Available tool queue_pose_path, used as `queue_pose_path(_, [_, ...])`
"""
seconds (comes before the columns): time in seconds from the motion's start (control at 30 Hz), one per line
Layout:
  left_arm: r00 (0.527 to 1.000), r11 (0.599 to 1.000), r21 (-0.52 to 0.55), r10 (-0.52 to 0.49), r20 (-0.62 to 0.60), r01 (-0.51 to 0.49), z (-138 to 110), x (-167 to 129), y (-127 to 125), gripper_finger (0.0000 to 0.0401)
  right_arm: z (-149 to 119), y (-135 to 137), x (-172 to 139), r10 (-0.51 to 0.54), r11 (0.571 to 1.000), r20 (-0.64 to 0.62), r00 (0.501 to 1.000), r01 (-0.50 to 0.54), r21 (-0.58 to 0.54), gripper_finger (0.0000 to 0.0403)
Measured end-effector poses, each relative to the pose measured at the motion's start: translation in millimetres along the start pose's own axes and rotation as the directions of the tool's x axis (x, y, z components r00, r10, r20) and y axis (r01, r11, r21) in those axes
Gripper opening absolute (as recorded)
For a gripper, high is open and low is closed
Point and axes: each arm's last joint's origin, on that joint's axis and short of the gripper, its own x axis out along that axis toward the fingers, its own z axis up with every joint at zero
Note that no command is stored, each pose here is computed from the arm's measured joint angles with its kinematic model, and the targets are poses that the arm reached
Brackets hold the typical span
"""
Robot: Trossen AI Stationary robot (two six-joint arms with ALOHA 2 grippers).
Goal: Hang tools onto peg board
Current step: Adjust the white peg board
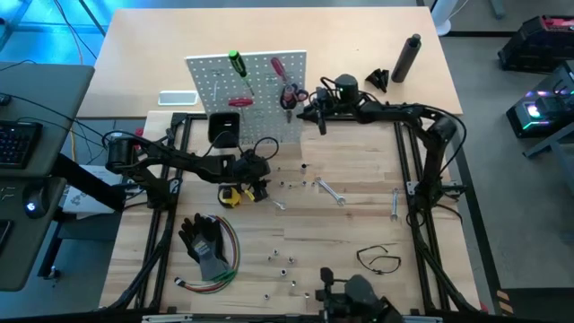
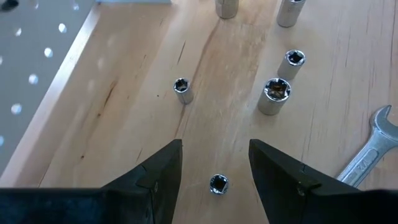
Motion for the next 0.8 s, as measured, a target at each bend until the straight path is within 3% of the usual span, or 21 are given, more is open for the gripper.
queue_pose_path(0.5, [1.0,1.0,0.003,0.0,0.0,0.0,0.0,0.0,0.0,0.0179,13.3,3.1,-55.6,-0.054,0.998,-0.156,0.986,0.056,0.005,0.0049])
queue_pose_path(0.8, [1.0,1.0,0.003,0.0,0.0,0.0,0.0,0.0,0.0,0.0179,13.8,-2.0,-80.7,-0.086,0.996,-0.188,0.978,0.091,0.018,0.0049])
